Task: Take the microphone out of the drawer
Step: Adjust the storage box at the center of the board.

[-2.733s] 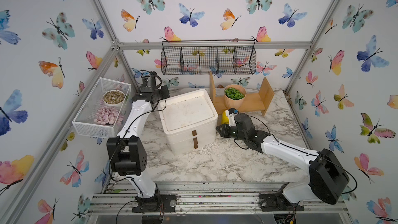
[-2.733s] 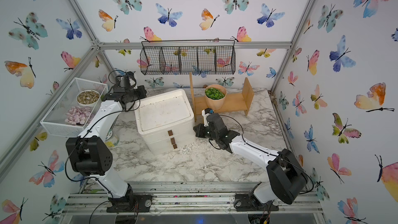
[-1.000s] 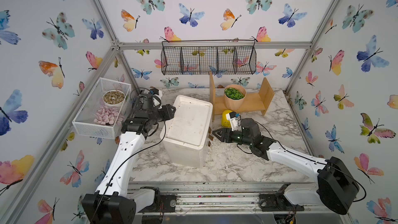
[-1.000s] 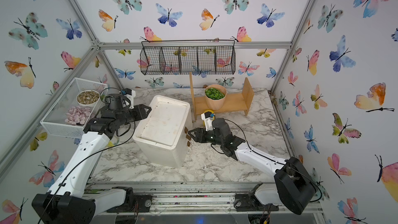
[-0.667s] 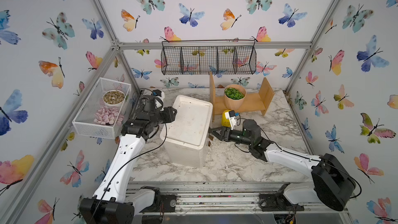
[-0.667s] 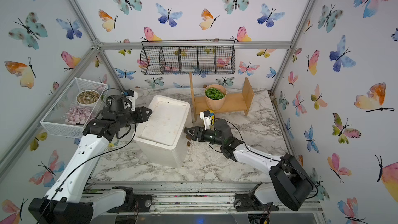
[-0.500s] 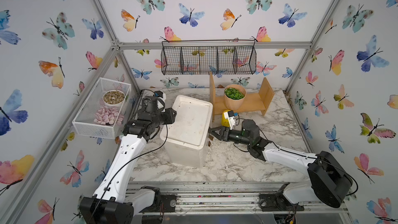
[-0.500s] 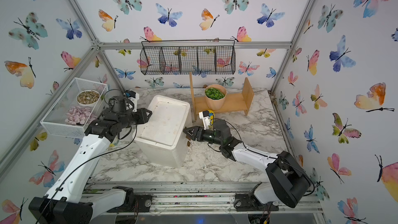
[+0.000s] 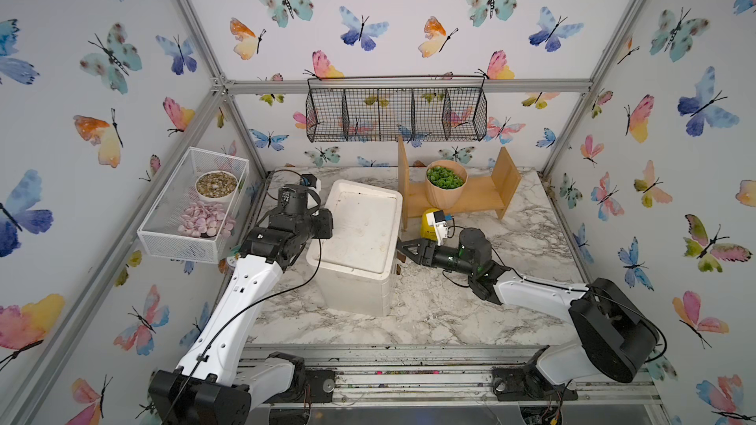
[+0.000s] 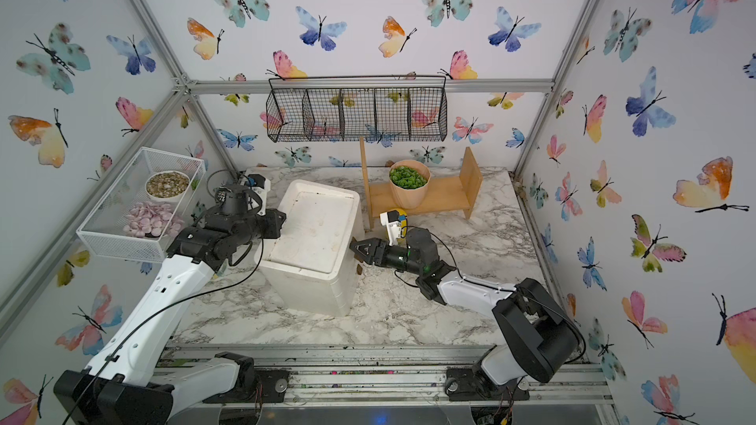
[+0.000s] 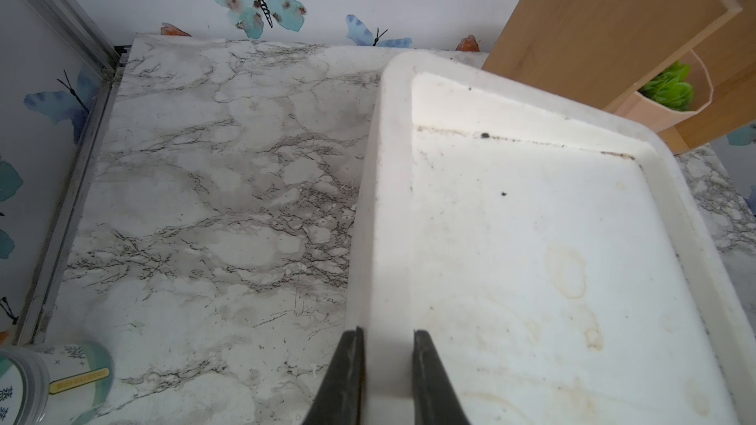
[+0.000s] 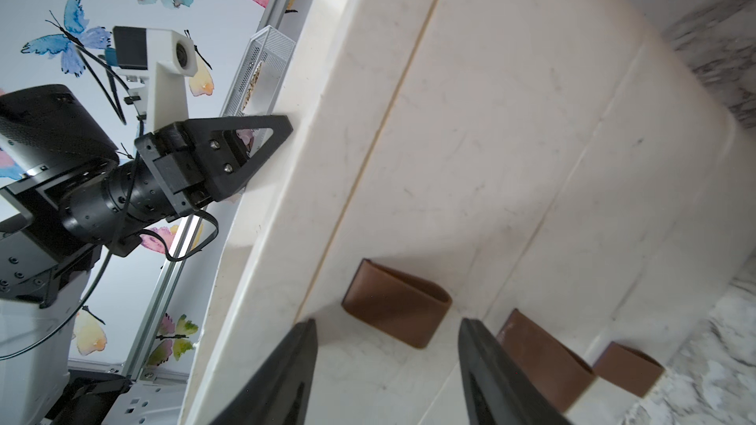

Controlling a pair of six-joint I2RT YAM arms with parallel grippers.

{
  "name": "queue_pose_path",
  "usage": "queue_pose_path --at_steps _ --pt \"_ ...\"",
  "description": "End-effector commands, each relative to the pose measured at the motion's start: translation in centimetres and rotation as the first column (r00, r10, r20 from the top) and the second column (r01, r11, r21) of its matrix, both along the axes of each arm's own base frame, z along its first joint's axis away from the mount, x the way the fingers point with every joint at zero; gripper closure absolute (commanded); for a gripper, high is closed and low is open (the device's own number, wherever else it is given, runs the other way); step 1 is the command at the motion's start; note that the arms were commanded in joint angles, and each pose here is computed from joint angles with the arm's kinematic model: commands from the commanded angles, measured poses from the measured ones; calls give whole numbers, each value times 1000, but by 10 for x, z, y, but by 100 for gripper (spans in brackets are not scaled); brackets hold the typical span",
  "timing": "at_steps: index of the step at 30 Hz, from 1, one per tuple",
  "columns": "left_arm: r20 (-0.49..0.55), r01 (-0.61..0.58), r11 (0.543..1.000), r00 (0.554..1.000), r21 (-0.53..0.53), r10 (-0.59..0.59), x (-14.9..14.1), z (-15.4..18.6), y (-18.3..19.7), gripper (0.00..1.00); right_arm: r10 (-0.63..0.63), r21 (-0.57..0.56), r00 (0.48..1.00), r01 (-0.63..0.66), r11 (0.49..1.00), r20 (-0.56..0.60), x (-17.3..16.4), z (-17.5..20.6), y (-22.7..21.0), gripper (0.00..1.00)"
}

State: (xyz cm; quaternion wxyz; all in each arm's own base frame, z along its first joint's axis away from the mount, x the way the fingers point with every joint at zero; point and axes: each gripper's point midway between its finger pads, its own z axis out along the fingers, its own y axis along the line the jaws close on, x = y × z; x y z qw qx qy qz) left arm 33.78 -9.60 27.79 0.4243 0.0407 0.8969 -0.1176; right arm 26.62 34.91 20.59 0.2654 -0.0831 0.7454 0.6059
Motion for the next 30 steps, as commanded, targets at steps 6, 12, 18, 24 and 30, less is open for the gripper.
queue_pose_path --at_steps 6,12,18,24,30 --pt "-21 -30 999 999 -15 29 0 -2 -6 100 36 101 998 -40 994 43 5 15 7 38" --pt "-24 -32 999 999 -12 32 -1 -3 -8 100 90 141 994 -98 985 64 7 24 18 42" --pt "-28 -37 999 999 -10 36 0 -5 -8 100 67 150 995 -77 986 75 12 26 18 51" --pt "-25 -36 999 999 -11 36 1 -3 -9 100 73 165 994 -86 983 85 17 27 23 66" --pt "-22 -43 999 999 -11 43 0 -2 -8 100 69 160 993 -85 984 100 19 27 23 84"
